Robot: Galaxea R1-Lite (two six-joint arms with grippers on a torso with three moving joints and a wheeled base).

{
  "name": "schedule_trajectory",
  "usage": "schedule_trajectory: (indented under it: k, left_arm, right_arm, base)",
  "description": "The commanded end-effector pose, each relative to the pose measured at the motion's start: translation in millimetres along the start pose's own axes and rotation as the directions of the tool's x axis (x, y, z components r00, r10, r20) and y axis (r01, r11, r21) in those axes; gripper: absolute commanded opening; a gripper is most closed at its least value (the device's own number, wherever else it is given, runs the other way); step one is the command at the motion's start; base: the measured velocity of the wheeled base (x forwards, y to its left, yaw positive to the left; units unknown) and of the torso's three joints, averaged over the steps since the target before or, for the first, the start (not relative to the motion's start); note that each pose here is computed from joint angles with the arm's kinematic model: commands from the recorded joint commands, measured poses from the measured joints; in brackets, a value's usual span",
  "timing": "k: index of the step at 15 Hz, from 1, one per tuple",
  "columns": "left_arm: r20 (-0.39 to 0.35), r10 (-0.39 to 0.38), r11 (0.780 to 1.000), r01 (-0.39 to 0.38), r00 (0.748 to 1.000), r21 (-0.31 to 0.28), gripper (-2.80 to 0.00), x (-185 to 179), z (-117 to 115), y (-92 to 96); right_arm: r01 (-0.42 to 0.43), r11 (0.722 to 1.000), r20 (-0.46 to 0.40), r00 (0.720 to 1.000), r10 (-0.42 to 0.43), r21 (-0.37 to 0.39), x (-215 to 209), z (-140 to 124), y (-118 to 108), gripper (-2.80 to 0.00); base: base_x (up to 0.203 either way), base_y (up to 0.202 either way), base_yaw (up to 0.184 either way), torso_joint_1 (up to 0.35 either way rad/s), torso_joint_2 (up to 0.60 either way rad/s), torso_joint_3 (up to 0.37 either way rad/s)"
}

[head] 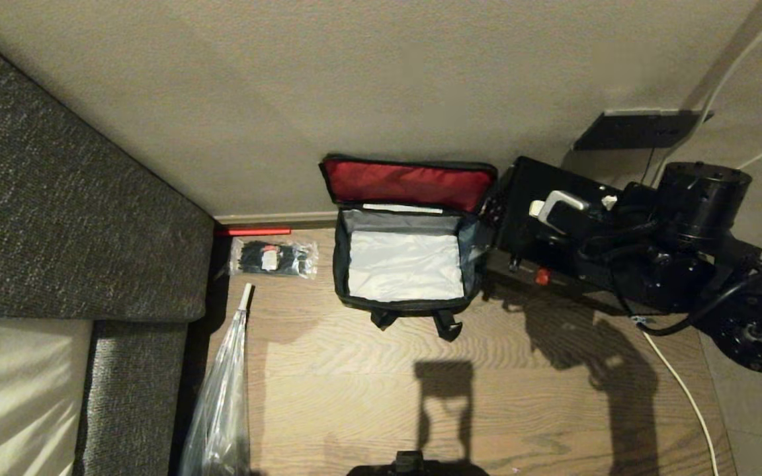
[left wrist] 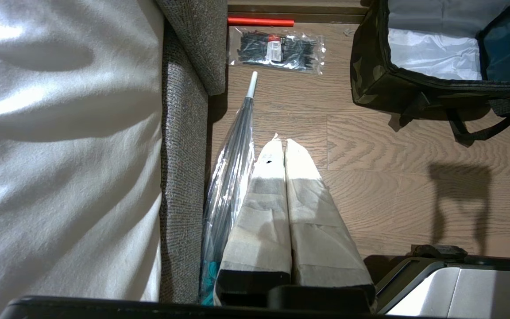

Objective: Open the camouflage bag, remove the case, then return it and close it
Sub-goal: Place the black box back

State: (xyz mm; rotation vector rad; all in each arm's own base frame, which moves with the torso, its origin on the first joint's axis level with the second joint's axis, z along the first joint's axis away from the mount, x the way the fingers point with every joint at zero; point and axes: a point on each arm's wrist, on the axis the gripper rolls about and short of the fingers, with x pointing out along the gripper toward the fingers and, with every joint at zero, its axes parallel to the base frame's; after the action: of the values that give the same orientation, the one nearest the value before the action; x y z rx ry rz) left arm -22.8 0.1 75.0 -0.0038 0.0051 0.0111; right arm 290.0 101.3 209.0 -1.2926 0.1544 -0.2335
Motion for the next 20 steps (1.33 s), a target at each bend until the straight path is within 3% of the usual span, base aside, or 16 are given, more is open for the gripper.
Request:
schedule_trajectory:
  k: [1, 7, 10, 12, 20]
  left_arm:
    - [-0.001, 0.001, 1.000, -0.001, 1.000, -0.001, -2.80, 0.1, -0.9, 0.0]
    - [-0.001, 0.001, 1.000, -0.001, 1.000, -0.001, -2.80, 0.1, -0.9, 0.0]
    - [-0.001, 0.001, 1.000, -0.001, 1.000, -0.001, -2.80, 0.1, -0.9, 0.0]
    - [-0.001, 0.001, 1.000, -0.001, 1.000, -0.001, -2.80, 0.1, -0.9, 0.0]
    - [-0.001, 0.001, 1.000, -0.001, 1.000, -0.001, -2.80, 0.1, -0.9, 0.0]
  right_arm:
    - [0.010, 1.000, 0.038, 0.999, -0.010, 0.009, -21.0, 3.5, -17.7, -2.80]
    - [-0.043, 0.999, 0.073, 0.996, 0.045, -0.020, -48.8, 9.6, -25.4, -2.80]
    - [-0.038, 0.999, 0.072, 0.997, 0.037, 0.024, -34.4, 20.4, -15.2, -2.80]
    - [0.010, 0.997, 0.078, 0.997, -0.016, 0.074, -26.0, 28.4, -17.0, -2.80]
    - [-0.013, 0.999, 0.069, 0.998, 0.010, 0.052, -42.3, 15.7, -30.2, -2.80]
  base:
    - [0.000, 0.000, 0.000, 0.000, 0.00, 0.000]
    - [0.000, 0.000, 0.000, 0.000, 0.00, 0.000]
    - [0.000, 0.000, 0.000, 0.000, 0.00, 0.000]
    - [0.000, 0.000, 0.000, 0.000, 0.00, 0.000]
    - [0.000, 0.000, 0.000, 0.000, 0.00, 0.000]
